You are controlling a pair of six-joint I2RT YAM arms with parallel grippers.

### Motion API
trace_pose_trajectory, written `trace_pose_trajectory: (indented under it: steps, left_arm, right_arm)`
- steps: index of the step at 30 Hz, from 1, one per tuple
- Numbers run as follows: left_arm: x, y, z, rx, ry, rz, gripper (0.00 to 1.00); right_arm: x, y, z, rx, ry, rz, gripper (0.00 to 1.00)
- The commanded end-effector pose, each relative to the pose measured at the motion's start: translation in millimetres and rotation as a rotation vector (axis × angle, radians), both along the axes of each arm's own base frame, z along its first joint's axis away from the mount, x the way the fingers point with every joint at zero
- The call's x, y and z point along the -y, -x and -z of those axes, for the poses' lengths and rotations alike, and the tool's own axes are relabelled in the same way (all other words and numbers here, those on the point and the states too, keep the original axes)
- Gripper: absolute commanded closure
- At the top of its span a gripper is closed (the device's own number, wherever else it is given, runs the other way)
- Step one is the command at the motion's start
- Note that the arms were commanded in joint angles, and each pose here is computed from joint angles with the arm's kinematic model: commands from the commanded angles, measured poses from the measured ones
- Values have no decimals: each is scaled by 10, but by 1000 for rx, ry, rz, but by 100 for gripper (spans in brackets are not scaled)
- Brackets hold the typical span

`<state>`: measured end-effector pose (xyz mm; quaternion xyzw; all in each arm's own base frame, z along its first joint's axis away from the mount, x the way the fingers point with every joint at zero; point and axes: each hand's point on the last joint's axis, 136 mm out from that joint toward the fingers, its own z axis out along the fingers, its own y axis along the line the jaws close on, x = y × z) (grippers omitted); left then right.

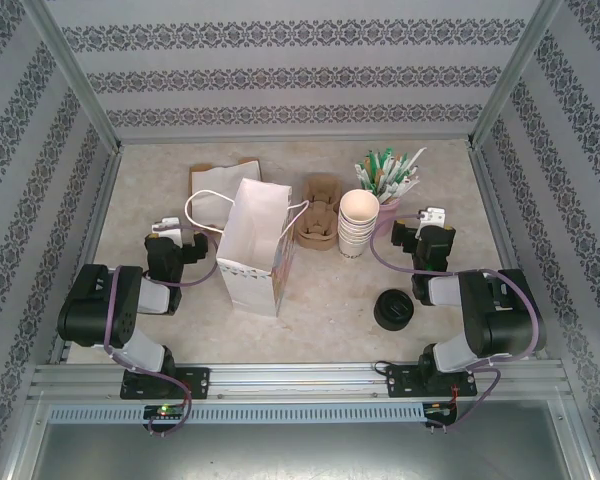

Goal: Pack the takeout coffee

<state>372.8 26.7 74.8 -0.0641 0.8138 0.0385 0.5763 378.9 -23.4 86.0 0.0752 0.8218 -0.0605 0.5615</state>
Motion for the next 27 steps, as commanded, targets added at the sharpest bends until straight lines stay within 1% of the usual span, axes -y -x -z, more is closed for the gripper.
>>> trace_pose_trajectory:
  steps: [1, 4, 27]
  left_arm:
    - [-39, -12, -247, 132, -17, -17, 0]
    - [-110, 39, -268, 157, -9, -63, 0]
    - [-109, 24, -266, 151, -11, -61, 0]
  right_arm:
    - [-49, -129, -216, 79, 17, -9, 2]
    - [-47, -129, -214, 78, 19, -9, 2]
    - [-50, -132, -220, 80, 17, -9, 2]
